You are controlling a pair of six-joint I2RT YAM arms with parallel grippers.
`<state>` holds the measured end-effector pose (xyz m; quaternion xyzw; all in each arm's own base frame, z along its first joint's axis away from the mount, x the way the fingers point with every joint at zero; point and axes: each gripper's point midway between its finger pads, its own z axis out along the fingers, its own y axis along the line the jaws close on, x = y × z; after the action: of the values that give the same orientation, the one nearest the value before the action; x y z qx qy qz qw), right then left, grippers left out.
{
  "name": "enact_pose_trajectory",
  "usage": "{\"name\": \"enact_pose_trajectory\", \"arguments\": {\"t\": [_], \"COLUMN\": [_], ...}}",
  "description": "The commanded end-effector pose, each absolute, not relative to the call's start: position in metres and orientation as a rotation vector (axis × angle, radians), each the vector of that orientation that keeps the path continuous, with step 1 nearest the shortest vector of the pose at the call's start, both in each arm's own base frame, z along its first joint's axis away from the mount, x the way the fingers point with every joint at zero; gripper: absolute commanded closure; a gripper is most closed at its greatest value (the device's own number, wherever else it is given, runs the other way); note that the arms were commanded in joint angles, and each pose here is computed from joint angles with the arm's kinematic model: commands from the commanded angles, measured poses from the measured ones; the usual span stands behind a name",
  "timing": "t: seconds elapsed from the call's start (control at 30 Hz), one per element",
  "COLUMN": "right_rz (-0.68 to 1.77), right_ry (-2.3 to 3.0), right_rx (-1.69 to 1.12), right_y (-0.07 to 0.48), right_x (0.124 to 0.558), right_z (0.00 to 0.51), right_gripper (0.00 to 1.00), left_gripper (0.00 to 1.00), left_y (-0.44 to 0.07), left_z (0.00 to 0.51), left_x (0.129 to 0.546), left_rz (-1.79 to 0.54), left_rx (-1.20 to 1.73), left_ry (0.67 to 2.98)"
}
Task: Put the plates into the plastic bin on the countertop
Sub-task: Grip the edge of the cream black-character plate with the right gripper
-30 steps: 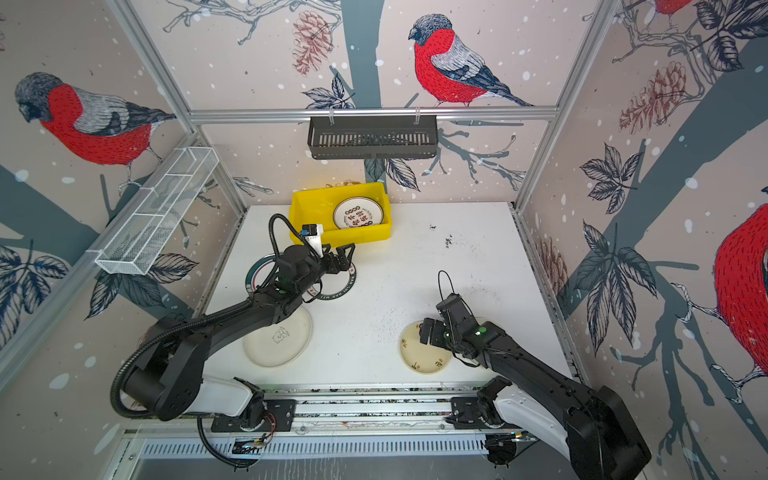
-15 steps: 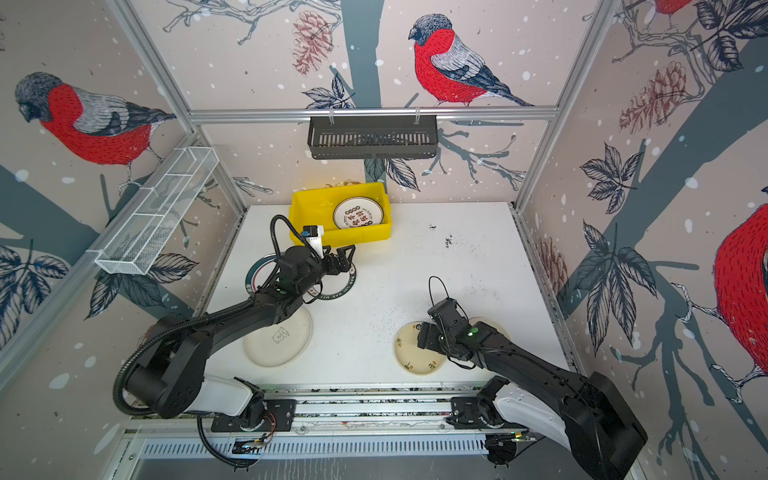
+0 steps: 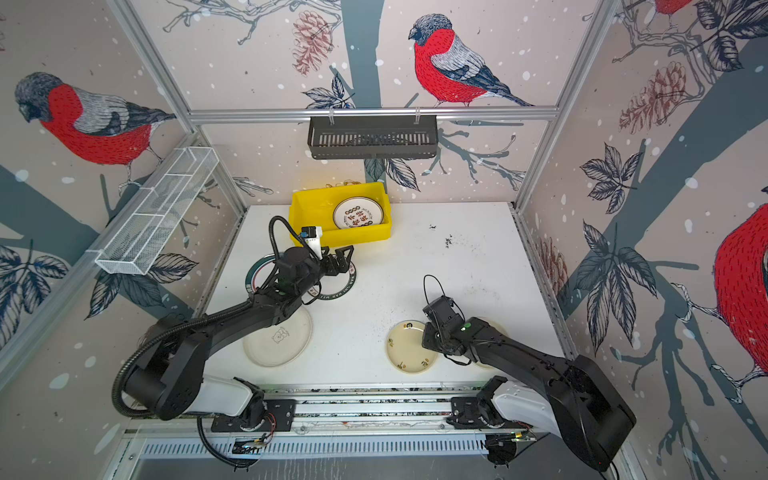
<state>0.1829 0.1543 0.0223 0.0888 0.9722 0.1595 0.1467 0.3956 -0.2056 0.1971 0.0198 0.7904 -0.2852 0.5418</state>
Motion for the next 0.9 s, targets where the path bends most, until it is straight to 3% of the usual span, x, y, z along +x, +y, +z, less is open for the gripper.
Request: {"name": "enact_pose_trajectory", "arguments": {"t": [0.0,0.2,0.87], "right_rz": [0.483,0.506,0.645], "right_ry": [2.760,2.736,2.624], "right_rx": [0.301,0.344,0.424], "right_y": [0.156,0.154,0.158], "right_x": [0.192,0.198,0.221], "right_z": [0.026,0.027,0.041], "right_gripper": [0.67,0.80,0.95], "left_gripper": [0.02,0.02,0.02], "left_y": [-0.202,-0.199,-0.195], "left_z": [0.211,0.210,0.205], "left_x": [0.400,0.400,0.402], "left_rz": [-0.678,-0.685,-0.716], "left_rx": [0.025,0.017,-0.005], "left_ry": [1.818,1.817,1.827]}}
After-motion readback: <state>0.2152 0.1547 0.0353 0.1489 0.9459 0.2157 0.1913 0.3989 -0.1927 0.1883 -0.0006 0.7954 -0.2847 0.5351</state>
